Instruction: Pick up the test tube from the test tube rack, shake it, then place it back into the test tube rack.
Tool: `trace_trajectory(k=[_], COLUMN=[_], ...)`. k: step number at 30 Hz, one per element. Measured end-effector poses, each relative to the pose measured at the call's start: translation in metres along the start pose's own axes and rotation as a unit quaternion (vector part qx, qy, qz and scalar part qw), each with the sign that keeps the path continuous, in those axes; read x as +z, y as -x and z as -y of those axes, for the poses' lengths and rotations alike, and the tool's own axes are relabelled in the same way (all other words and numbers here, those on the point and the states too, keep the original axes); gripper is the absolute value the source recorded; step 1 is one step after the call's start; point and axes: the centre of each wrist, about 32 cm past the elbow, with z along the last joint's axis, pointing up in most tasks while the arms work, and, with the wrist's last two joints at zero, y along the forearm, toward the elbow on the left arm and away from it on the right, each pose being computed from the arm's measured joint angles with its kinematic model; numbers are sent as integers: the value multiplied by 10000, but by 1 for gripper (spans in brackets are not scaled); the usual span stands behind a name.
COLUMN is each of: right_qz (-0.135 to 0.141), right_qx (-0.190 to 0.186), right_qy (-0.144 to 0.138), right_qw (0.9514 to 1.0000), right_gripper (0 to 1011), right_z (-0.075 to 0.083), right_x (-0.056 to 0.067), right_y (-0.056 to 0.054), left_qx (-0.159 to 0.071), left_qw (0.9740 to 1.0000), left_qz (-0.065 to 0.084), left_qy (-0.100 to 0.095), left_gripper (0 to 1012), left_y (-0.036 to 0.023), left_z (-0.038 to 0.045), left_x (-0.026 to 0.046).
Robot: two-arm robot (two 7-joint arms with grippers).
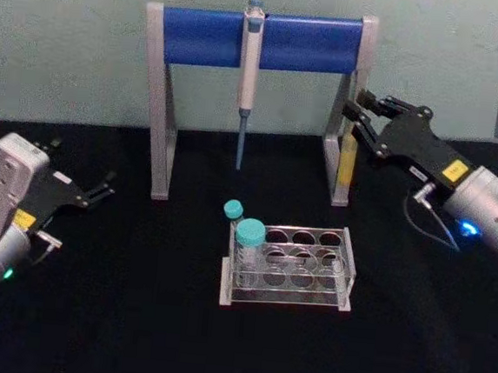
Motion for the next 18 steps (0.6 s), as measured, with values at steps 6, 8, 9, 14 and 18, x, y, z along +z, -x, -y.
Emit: trace_trajectory(k=[6,8,9,14,18], right_qz=[-381,-600,-692,-1390,-1745], right_qx=[155,284,331,740,976], right_qy=[-206,-288,-321,-498,-508], right_qw=[9989,9974,9965,9863,9785], right_gripper=[228,229,229,229,229], right_z=[-153,-185,-192,-179,-102], right_x=[-50,-66,-72,-101,-101], right_y=[44,55,58,29,-31], left_qx=[0,0,0,0,0], left_qw=[10000,10000,10000,10000,10000], left_qz=[0,0,0,0,0], left_qy=[0,0,0,0,0], left_gripper=[1001,1001,1001,1001,1001], left_y=[0,0,0,0,0], left_z=[0,0,0,0,0], left_x=[0,0,0,0,0])
